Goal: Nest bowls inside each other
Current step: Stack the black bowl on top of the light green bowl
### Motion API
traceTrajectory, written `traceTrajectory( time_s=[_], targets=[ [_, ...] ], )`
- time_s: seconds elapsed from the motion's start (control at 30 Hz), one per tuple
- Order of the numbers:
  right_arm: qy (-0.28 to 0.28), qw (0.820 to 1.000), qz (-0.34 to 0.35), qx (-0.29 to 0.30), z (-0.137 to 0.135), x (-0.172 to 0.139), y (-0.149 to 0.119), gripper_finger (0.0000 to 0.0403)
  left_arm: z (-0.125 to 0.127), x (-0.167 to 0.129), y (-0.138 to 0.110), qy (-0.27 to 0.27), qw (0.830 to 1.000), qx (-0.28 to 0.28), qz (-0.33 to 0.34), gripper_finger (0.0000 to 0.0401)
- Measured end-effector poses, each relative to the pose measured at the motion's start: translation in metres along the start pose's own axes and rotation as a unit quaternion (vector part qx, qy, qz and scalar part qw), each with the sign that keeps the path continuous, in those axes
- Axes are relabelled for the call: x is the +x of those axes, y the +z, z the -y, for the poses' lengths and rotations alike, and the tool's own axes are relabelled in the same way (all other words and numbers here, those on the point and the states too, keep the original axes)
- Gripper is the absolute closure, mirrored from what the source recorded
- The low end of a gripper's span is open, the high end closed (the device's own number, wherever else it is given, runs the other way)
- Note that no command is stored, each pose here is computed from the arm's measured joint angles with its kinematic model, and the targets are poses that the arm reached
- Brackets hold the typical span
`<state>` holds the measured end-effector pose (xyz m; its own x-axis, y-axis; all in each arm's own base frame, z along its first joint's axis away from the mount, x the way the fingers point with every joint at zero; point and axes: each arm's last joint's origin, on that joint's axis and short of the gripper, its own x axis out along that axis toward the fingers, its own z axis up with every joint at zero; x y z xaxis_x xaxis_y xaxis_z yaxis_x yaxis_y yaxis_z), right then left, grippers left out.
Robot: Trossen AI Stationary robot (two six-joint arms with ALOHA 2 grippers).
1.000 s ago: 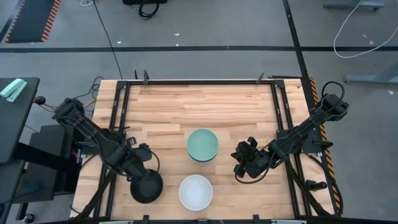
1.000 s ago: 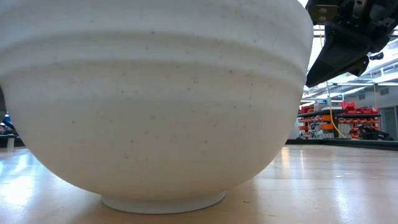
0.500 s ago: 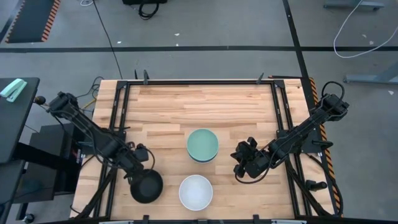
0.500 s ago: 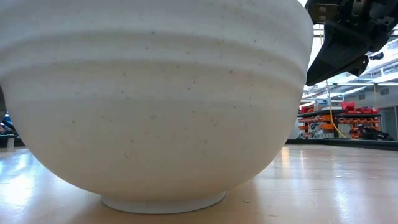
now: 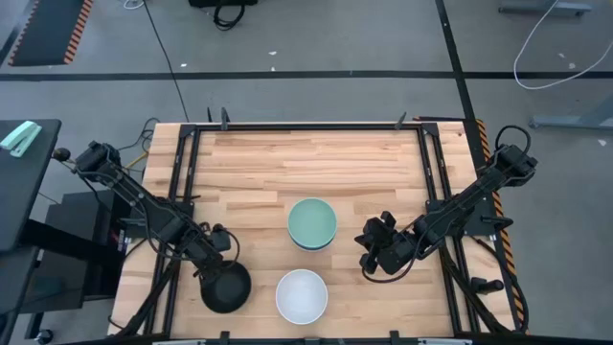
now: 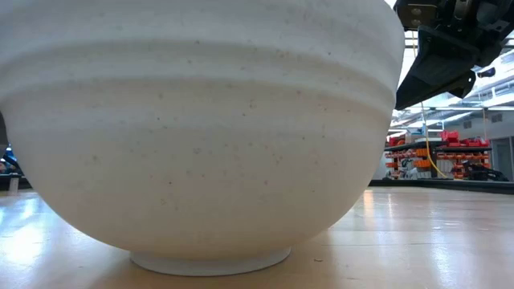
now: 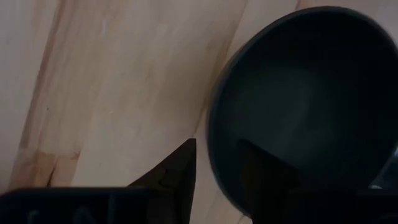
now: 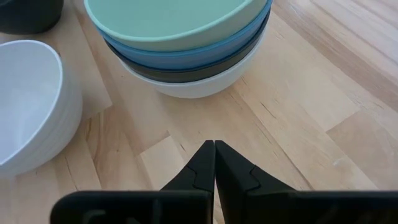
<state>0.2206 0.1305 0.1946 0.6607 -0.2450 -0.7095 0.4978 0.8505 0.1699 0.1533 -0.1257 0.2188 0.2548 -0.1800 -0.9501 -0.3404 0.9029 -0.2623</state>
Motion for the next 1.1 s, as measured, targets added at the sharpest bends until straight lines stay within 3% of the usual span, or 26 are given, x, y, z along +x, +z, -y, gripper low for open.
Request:
traceTrajectory(
  time_s=[0.57,0.77,1.1],
  targets=[
    [0.000,1.000,0.000,0.000,0.000,0.000,0.000,0.0387,-0.011,0.010,-0.002,0.036,0.999,-0.016,0.001,0.0268],
    [0.000,1.000,0.000,0.000,0.000,0.000,0.000,0.0387,-0.016,0.024,-0.006,0.017,1.000,-0.017,-0.016,0.0262],
    [0.000,1.000,0.000,0.000,0.000,0.000,0.000,0.0388,-0.017,0.022,-0.002,-0.019,0.998,-0.035,-0.046,0.0256]
  ],
)
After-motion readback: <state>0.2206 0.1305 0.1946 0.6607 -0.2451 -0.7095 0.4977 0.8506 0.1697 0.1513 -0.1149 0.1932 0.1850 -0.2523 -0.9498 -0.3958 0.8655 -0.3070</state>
